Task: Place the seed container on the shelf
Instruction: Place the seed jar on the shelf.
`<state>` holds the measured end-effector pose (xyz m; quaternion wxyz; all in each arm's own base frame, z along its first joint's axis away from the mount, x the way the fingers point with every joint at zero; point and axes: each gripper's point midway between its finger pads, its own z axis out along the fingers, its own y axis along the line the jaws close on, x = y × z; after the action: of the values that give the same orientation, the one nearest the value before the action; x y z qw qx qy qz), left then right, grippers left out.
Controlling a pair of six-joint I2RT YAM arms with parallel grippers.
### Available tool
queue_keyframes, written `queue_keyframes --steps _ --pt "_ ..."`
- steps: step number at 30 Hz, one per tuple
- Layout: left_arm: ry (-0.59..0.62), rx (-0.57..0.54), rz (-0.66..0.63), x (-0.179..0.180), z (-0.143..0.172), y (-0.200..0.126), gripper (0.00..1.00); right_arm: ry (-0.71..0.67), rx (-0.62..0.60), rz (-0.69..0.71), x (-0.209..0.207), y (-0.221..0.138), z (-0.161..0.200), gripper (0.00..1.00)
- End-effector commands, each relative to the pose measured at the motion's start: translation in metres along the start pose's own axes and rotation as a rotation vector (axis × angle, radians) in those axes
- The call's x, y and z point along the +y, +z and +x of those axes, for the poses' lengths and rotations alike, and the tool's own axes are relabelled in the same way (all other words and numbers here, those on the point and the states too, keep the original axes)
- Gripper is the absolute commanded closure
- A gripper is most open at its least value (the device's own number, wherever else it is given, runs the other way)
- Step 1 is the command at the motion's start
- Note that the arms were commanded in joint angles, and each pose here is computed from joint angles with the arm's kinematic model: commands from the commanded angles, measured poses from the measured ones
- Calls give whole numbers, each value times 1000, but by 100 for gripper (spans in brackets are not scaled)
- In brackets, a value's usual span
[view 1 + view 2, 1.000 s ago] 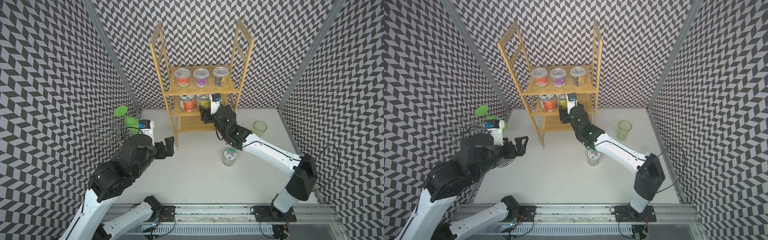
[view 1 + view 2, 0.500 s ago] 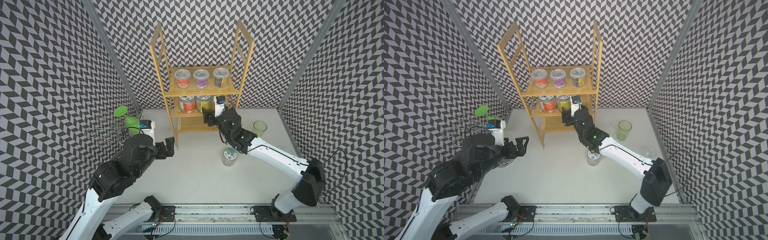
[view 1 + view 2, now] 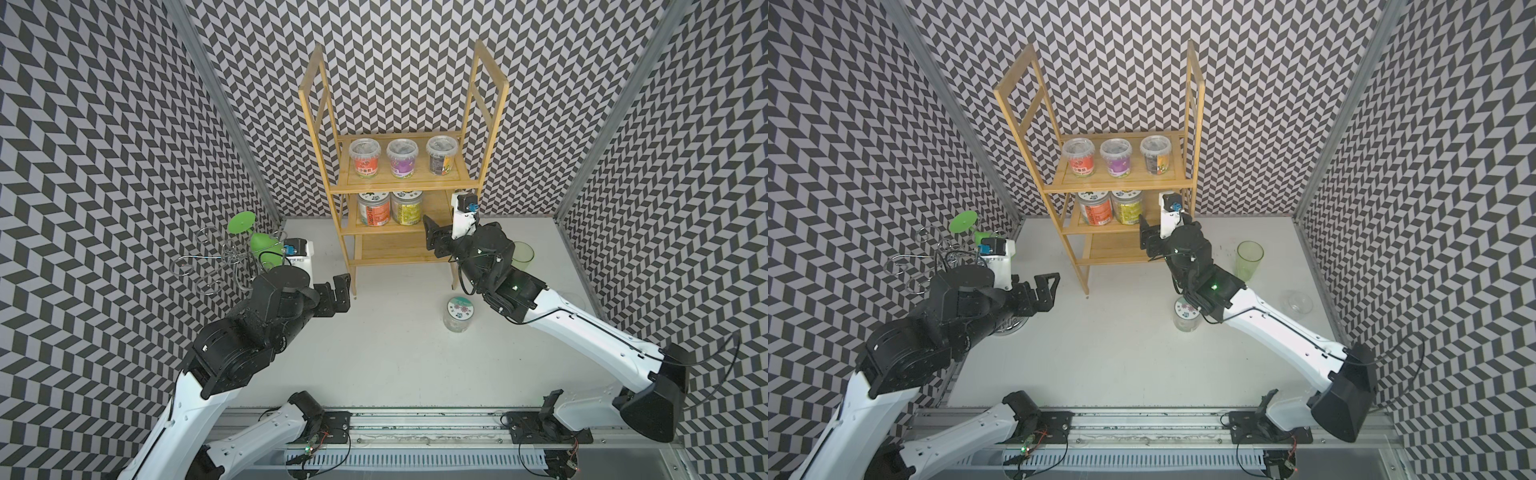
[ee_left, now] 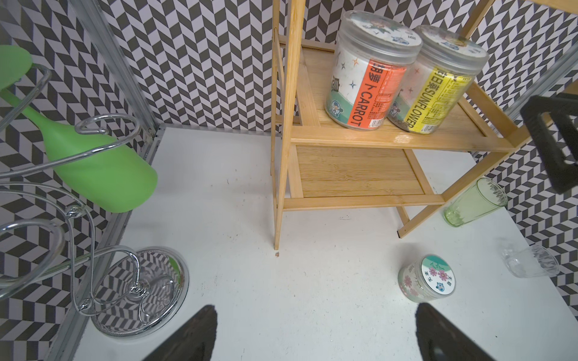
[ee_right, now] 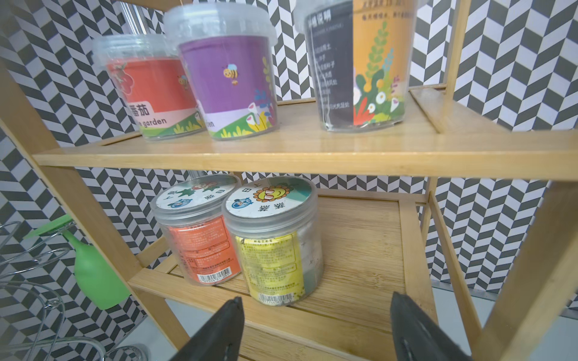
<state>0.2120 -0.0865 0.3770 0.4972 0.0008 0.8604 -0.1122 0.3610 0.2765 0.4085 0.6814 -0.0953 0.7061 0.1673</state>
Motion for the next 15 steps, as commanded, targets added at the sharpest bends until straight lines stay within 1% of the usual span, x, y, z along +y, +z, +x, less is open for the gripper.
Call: queue_keyframes --steps 1,12,15 --pt "3 -27 10 -1 -10 -5 1 1 -1 7 -4 -10 -1 24" --pt "11 -5 15 -2 -6 -4 1 1 41 -23 -5 -22 13 26" --pt "16 7 24 -4 -3 -2 2 -5 50 -55 0 -24 15 26"
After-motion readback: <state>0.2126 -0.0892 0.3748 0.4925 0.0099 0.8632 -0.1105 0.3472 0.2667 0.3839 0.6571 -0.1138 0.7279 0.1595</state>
